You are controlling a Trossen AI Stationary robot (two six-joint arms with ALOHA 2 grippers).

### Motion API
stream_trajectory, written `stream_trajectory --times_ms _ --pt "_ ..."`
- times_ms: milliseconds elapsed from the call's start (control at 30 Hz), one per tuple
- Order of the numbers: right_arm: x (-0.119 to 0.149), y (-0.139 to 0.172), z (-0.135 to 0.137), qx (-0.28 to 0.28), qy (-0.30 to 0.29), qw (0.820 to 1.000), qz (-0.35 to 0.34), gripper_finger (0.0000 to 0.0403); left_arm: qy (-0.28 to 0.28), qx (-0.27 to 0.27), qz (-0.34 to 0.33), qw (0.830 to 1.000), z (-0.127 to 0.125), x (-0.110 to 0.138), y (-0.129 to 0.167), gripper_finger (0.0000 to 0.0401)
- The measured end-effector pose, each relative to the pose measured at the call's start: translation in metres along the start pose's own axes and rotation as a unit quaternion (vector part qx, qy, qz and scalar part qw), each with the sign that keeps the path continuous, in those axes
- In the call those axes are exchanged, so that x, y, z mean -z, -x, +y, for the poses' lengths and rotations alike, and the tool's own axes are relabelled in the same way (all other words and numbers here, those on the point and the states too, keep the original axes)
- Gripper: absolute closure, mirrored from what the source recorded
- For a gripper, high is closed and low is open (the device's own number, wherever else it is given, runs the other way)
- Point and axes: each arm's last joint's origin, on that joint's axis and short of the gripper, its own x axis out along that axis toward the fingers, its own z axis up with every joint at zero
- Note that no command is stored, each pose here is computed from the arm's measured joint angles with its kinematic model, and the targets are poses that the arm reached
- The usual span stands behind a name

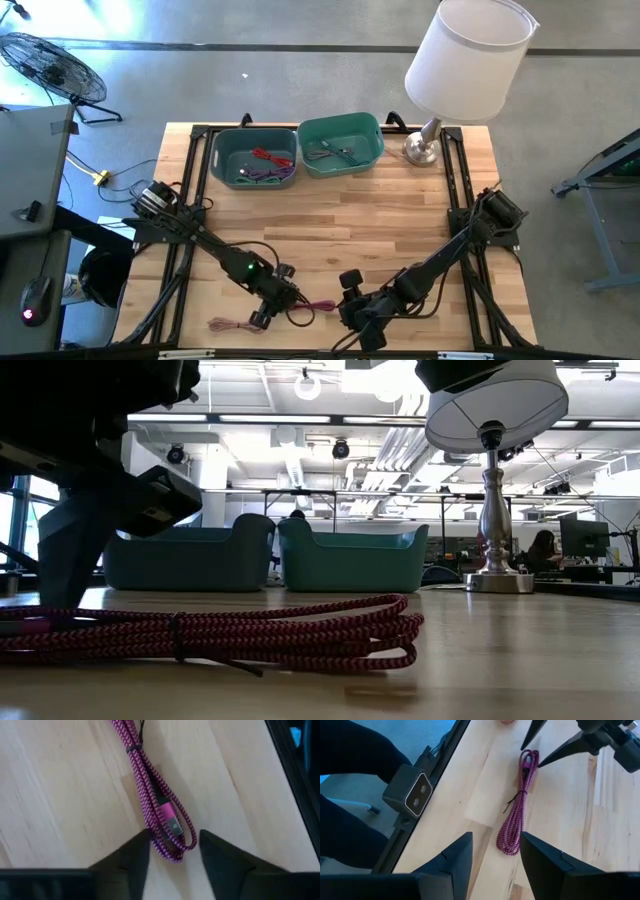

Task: Pick & Place USB Port
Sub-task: Put the black and pink charger cable into the green bin

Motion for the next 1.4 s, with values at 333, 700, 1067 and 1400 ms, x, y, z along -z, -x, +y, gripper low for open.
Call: stream_trajectory --times_ms 333,700,1067,1400 --pt "0.000 0.000 0.000 0.005 -0.004 1.000 -0.001 0.0249 -0.003 -0.005 -0.002 1.000 0.000 0.000 0.000 0.0394" --pt "0.003 0.004 0.013 0.024 0.033 0.999 -0.008 0.0249 -0.035 -0.066 0.004 0.997 -0.011 -0.033 0.027 0.0399" --pt "0.012 0.021 0.043 0.200 0.141 0.968 -0.048 0.0250 -0.099 -0.311 0.042 0.944 -0.048 -0.070 0.118 0.0401" --pt "-0.016 0.025 0.038 0.285 0.181 0.932 -0.134 0.0250 -0.133 -0.336 0.034 0.932 -0.049 -0.074 0.122 0.0401"
